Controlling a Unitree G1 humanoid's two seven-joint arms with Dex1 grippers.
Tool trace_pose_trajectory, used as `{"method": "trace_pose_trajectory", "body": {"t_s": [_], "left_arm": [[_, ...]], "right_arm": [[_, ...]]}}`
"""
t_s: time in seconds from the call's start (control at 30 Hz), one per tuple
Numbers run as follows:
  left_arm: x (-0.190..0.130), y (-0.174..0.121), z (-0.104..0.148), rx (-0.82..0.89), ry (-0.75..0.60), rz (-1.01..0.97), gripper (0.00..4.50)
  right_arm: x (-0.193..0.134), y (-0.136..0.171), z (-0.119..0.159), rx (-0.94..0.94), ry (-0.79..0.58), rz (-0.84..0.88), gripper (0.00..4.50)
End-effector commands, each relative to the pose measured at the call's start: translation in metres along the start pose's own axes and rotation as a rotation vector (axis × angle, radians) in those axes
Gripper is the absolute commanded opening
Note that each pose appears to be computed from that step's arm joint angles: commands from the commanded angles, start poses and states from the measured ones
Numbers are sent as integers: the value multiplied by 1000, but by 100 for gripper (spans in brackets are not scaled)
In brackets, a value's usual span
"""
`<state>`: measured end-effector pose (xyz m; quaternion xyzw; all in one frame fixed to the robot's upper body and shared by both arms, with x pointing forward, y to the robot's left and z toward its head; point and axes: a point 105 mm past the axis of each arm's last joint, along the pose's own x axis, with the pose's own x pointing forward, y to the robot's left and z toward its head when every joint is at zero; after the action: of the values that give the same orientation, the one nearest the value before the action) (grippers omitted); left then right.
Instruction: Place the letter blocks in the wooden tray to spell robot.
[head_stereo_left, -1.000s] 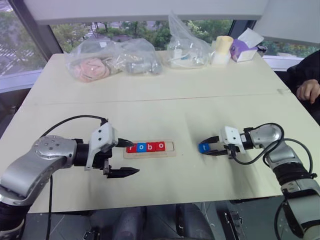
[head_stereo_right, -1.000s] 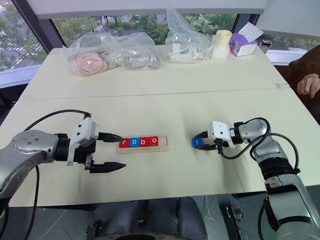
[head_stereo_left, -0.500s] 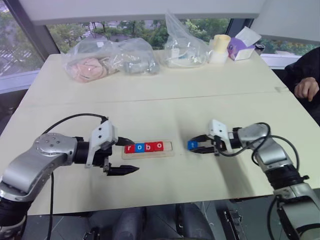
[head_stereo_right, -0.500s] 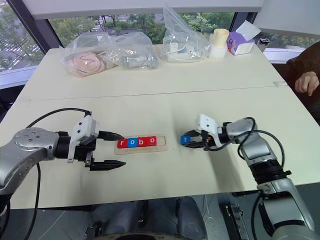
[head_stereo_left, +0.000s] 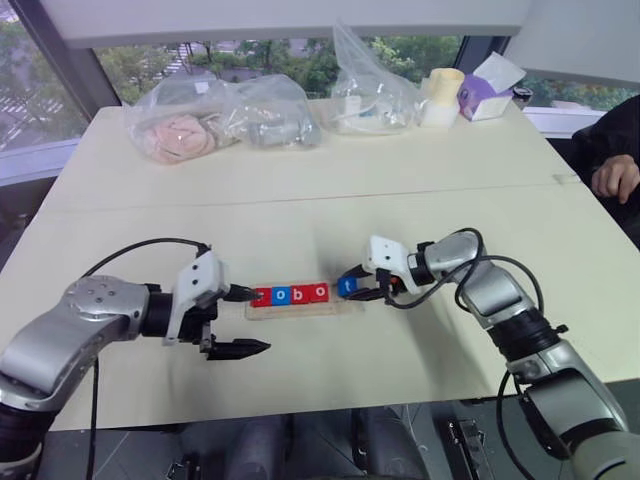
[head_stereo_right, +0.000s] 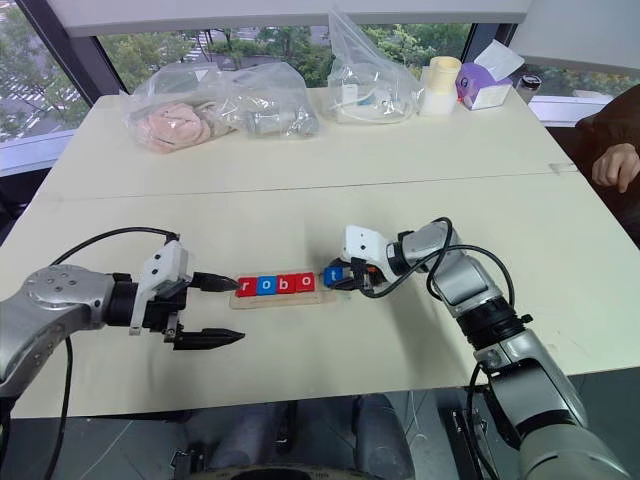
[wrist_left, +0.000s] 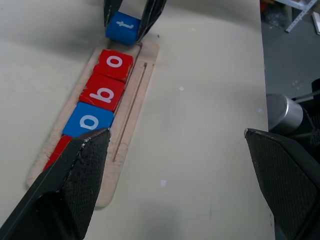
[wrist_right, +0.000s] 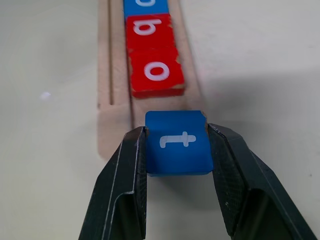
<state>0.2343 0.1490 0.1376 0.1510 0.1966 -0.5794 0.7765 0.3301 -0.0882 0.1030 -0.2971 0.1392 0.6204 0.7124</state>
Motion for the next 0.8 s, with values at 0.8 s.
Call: {"method": "trace_pose_trajectory", "body": {"t_s": [0.8], "left_arm": [[3, 5, 6, 54, -3, 17, 450]], "right_arm": [[17, 13, 23, -69, -82, 4, 118]]}}
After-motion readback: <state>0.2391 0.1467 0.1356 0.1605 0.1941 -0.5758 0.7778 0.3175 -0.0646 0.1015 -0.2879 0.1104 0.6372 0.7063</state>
